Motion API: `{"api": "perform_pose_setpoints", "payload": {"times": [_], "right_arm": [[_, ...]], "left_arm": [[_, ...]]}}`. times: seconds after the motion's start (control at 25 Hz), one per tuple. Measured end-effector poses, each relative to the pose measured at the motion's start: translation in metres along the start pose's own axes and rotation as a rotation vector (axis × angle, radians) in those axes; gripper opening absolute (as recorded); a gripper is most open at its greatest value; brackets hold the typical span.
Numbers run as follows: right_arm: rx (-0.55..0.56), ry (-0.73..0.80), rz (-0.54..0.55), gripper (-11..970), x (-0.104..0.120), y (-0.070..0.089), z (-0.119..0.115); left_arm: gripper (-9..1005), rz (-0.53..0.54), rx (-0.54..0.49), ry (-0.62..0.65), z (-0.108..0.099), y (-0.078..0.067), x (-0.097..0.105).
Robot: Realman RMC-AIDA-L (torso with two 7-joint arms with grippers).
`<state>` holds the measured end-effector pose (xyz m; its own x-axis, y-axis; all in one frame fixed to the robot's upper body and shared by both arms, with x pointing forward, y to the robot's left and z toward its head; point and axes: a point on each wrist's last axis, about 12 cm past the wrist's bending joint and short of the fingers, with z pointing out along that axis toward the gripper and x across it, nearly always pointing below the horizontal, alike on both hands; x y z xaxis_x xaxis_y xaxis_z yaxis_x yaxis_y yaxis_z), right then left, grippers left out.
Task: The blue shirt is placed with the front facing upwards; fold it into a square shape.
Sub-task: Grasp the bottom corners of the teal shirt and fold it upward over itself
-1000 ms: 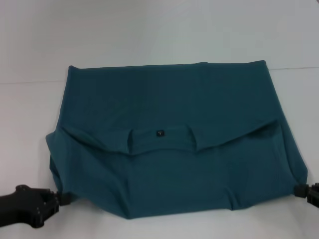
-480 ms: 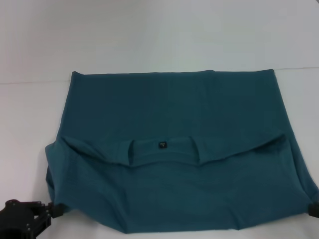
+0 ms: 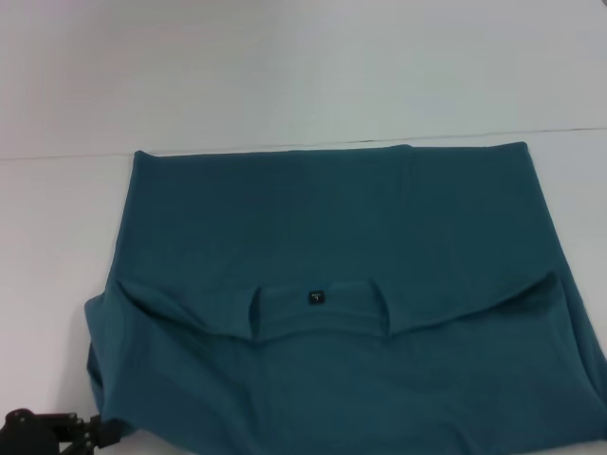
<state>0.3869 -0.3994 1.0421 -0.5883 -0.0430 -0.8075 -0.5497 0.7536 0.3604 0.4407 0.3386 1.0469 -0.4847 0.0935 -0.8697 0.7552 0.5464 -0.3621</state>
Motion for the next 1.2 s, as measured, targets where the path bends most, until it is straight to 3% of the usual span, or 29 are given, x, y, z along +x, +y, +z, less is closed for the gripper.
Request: {"api": "perform_pose_setpoints", "payload": {"times": [0.56, 1.2], "right_arm": [[-0.036, -0.004, 0.003, 33, 0.017, 0.014, -0.017], [-0.057, -0.009, -0.006, 32, 0.020, 0.018, -0.015]], "left_arm": [[36, 0.003, 0.036, -0.047, -0.024, -0.023, 0.019], [36, -0.002, 0.040, -0.044, -0.025, -0.026, 0.021]]}}
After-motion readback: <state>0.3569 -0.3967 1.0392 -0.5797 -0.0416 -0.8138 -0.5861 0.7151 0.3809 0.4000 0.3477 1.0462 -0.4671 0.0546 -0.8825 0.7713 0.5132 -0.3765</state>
